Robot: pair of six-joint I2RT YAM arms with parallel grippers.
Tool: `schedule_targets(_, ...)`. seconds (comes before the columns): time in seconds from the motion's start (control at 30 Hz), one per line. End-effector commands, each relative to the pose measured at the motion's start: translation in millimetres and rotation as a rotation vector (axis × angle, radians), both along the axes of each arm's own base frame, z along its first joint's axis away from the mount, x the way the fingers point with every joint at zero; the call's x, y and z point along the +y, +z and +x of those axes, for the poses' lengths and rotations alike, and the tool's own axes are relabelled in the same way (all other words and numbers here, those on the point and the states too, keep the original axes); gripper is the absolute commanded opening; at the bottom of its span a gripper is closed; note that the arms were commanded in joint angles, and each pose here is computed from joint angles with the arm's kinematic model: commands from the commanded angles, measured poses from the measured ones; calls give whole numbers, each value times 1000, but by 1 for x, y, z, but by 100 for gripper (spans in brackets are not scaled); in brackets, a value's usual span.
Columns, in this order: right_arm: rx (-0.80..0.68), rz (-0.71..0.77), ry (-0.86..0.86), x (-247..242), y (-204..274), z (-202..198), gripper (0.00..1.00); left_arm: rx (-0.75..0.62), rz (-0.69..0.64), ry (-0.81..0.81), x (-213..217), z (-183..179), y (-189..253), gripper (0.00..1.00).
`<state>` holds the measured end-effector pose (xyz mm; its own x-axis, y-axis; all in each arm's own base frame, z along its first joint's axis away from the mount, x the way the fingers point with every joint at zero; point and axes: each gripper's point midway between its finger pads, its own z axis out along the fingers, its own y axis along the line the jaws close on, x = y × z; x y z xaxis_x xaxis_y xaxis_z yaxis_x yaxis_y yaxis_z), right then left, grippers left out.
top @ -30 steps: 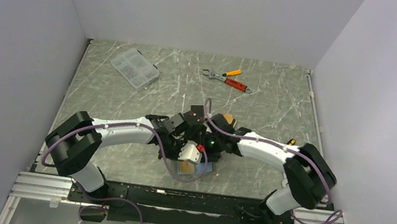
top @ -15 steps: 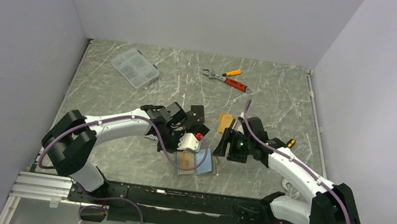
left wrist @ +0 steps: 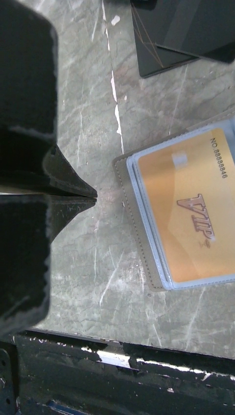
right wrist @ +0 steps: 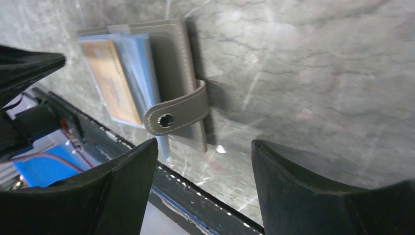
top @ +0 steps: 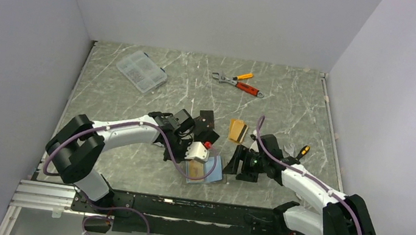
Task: Put the credit cards into the card holder
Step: Pick up the card holder from the center of the board.
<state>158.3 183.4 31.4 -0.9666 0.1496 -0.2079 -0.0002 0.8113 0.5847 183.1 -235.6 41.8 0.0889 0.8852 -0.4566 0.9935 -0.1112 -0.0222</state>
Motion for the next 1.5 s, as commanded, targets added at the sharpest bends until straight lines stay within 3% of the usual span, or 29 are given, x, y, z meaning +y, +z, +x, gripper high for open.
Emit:
schedule_targets(0.0,-33,168,25,22,13,2,73,18,-21,-16,-4,-4,-6,6)
schedule_targets(0.3,-1,262,19,33,6,-3,73,7,-32,-25,-8,-1,-17,6)
schedule_targets(0.93,-34,402,41,51,23,4,56,-50,61,-20,-14,-1,-38,4)
schedule_targets(1.37,-8,342,50,49,8,-1,52,-55,51,-26,-25,3,-29,4)
schedule_targets(1.47,15,318,50,49,0,-3,46,-51,50,-27,-27,3,-28,3)
